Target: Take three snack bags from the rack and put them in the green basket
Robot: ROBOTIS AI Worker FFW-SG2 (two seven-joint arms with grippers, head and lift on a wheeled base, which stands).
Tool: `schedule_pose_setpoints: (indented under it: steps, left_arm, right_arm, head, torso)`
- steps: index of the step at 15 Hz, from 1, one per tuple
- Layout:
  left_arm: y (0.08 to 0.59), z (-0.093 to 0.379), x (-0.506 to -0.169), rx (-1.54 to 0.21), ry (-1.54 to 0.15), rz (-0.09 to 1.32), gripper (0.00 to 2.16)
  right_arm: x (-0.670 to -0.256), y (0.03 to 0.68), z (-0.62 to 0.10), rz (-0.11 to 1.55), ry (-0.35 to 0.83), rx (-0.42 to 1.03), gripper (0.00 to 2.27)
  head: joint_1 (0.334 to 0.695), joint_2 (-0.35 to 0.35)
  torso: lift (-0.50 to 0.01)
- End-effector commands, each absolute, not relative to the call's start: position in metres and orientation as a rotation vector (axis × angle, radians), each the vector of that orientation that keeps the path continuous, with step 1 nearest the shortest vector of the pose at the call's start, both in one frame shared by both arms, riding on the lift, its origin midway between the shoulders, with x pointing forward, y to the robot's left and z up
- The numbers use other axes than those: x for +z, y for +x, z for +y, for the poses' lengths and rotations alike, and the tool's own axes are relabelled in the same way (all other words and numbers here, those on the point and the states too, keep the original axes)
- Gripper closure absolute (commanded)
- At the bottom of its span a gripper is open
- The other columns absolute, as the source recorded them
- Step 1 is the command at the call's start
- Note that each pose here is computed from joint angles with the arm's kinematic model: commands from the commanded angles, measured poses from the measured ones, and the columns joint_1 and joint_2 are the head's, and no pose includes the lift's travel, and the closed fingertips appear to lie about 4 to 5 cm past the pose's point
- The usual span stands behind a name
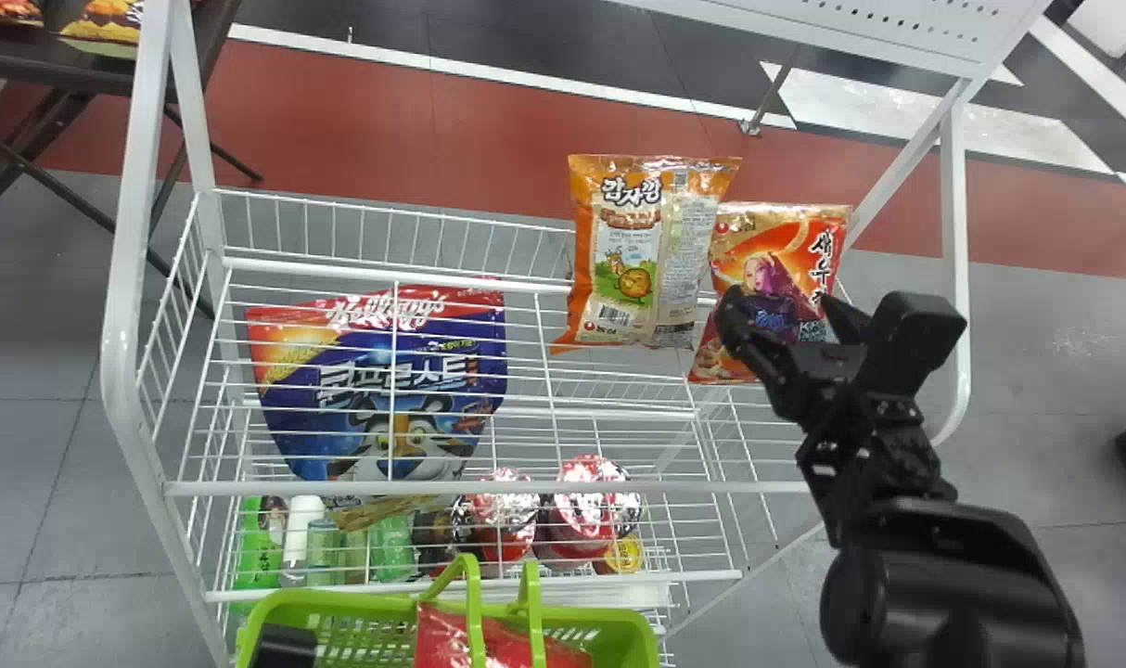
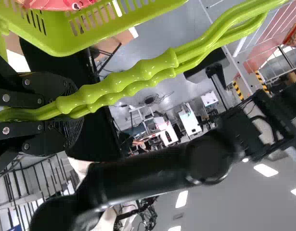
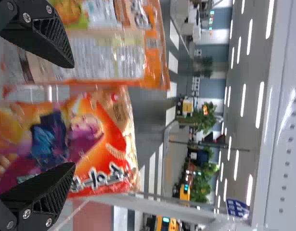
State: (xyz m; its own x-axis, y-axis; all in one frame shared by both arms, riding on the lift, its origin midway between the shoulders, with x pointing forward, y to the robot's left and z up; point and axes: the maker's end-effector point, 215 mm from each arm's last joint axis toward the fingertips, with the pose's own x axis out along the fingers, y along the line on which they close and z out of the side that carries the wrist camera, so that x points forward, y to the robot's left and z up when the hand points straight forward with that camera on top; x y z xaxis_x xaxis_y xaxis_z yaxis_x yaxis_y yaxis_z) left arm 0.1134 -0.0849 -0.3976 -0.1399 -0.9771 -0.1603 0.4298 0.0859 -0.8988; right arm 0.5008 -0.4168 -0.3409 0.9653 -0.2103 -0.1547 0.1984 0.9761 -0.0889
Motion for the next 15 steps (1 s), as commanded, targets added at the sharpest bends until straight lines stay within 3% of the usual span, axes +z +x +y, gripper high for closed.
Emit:
schedule_pose_setpoints:
  steps: [1, 4, 5, 8, 10, 15]
  left_arm:
    - [0.115, -0.083, -0.399, -1.404, -0.704, 1.058, 1.55]
    - [0.116, -0.084, -0.399, -1.405, -0.699, 1.060, 1.55]
    - [0.116, -0.084, -0.400, -1.405, -0.696, 1.068, 1.55]
    - [0.118, -0.085, -0.401, -1.400, -0.684, 1.072, 1.55]
    - [0.119, -0.084, -0.401, -1.398, -0.681, 1.071, 1.55]
    - [0.120, -0.085, -0.401, -1.399, -0.681, 1.069, 1.55]
  right_arm:
    - [-0.346, 0.517, -0.447, 0.178, -0.084, -0.259, 0.09]
    - [-0.373, 0.527, -0.463, 0.274, -0.093, -0.279, 0.12]
    - [-0.375, 0.528, -0.464, 0.289, -0.086, -0.271, 0.33]
    - [-0.381, 0.526, -0.457, 0.294, -0.080, -0.253, 1.99]
    - [-0.373, 0.522, -0.456, 0.258, -0.097, -0.259, 2.19]
    - [-0.355, 0.505, -0.457, 0.171, -0.105, -0.312, 2.19]
  head:
    - [0.695, -0.350]
    - [0.695, -0.350]
    - [0.695, -0.350]
    - [0.695, -0.350]
    - [0.695, -0.350]
    - [0.695, -0.350]
  torso:
    - [-0.006]
    - [-0.006]
    - [-0.006]
    - [-0.006]
    - [-0.006]
    - [-0.006]
